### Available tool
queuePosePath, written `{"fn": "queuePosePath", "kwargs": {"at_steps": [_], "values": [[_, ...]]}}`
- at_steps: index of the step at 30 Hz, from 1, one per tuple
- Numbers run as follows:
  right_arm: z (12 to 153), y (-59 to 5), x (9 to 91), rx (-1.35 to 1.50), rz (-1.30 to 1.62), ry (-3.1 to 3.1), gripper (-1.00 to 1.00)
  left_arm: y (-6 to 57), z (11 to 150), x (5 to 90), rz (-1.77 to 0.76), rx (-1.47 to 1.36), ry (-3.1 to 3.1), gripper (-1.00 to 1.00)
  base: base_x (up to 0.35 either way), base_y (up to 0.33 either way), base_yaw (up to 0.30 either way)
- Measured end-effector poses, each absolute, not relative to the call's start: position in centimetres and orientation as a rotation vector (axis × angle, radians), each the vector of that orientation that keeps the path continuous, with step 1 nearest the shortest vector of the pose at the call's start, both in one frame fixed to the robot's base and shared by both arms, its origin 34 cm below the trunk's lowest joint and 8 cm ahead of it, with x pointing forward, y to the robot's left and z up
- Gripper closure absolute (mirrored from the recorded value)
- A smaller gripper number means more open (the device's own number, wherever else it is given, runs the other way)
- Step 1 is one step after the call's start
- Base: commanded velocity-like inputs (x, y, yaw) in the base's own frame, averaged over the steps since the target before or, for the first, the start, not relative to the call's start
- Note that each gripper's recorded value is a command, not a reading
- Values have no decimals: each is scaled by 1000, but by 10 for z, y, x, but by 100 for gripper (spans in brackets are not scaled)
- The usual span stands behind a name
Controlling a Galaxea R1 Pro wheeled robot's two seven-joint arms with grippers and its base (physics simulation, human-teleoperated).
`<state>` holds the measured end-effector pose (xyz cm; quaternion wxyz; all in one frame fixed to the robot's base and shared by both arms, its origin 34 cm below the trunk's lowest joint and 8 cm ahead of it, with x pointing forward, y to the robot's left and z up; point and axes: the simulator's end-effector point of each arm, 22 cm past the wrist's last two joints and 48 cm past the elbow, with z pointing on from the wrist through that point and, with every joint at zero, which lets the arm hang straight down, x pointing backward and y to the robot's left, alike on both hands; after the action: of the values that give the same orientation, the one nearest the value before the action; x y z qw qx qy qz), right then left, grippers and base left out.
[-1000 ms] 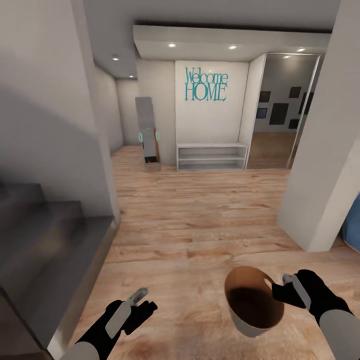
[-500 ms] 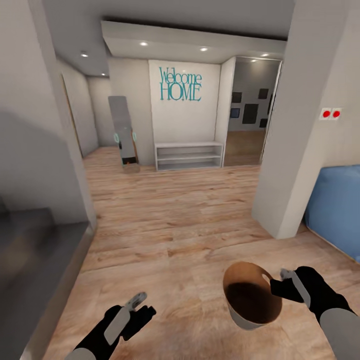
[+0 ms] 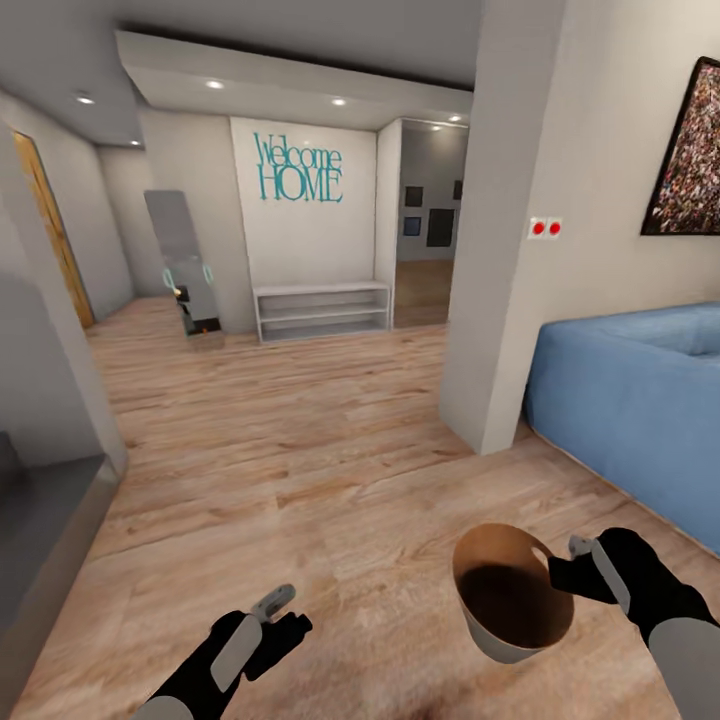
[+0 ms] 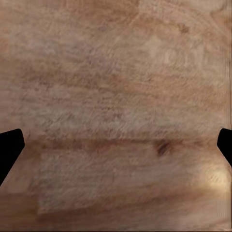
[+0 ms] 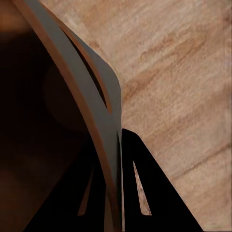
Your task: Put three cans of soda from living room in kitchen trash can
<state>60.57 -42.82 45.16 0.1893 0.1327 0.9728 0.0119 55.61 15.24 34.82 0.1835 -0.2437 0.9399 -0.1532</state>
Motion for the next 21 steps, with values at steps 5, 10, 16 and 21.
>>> {"fn": "queuePosePath", "kwargs": {"at_steps": [5, 10, 16, 21], "values": [[450, -426, 604, 379, 46, 2736, 100, 152, 348, 556, -433, -686, 2651, -100, -156, -302, -287], [450, -428, 603, 378, 38, 2738, 100, 152, 348, 556, -434, -686, 2651, -100, -154, -306, -287], [453, -449, 598, 386, -10, 2739, 100, 148, 348, 555, -431, -666, 2656, -100, -152, -305, -287], [453, -451, 598, 398, 1, 2736, 100, 142, 348, 554, -417, -599, 2671, -100, -70, -129, -287]]}}
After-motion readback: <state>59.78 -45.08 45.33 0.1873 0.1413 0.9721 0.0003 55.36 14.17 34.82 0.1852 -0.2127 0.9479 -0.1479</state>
